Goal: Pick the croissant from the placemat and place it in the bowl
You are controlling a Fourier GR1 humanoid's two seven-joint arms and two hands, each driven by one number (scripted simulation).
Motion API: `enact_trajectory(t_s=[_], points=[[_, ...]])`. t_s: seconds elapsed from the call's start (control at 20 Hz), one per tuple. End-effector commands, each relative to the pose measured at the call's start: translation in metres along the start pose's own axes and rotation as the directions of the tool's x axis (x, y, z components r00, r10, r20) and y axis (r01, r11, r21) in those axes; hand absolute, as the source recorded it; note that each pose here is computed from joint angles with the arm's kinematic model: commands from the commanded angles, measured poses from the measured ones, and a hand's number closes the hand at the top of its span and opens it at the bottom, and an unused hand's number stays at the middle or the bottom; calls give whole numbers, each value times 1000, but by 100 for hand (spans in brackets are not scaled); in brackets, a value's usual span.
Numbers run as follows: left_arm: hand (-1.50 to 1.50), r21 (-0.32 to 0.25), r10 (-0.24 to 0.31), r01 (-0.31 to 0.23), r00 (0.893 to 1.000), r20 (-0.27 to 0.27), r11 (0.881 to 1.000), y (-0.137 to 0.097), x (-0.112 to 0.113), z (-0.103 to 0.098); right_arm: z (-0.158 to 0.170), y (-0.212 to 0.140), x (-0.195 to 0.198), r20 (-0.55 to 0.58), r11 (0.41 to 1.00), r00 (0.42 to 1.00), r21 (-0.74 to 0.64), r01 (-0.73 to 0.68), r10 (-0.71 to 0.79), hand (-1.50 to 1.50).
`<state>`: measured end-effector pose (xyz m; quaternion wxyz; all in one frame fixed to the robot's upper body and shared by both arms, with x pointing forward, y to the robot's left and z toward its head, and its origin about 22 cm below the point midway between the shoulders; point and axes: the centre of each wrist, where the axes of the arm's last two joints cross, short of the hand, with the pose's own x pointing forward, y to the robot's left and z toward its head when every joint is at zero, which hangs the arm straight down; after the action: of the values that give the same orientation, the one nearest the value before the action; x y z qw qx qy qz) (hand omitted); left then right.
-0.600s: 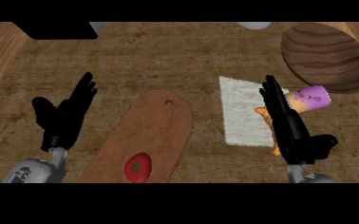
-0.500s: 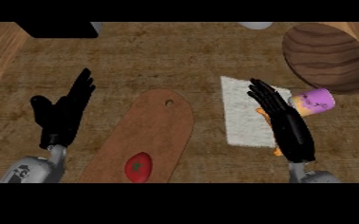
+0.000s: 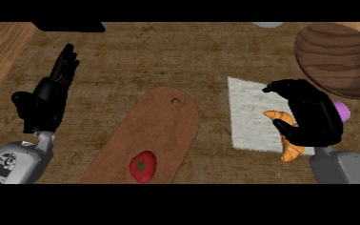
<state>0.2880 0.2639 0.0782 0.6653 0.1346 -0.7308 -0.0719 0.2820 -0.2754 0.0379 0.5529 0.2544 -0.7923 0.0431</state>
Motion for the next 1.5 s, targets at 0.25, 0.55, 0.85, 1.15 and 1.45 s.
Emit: enact_trajectory(t_s=[0.25,0.55,0.85,1.15,1.45], points=[[0,27,-46,46,999,21,999,3,3,-6,12,-98,65,194,945,981,324,-47,-17,-150],[0,7,-37,37,999,29,999,-7,7,-9,-12,-109,120,142,839,964,475,-267,227,-150],[0,4,-47,47,998,32,999,-9,7,-7,-28,-94,136,133,687,895,597,-414,425,-150],[0,-12,-42,43,999,26,999,-16,0,3,-32,-75,112,163,577,869,689,-439,466,-150],[0,8,-62,62,998,17,998,-14,6,-11,-30,-71,102,202,429,811,765,-481,550,-150]])
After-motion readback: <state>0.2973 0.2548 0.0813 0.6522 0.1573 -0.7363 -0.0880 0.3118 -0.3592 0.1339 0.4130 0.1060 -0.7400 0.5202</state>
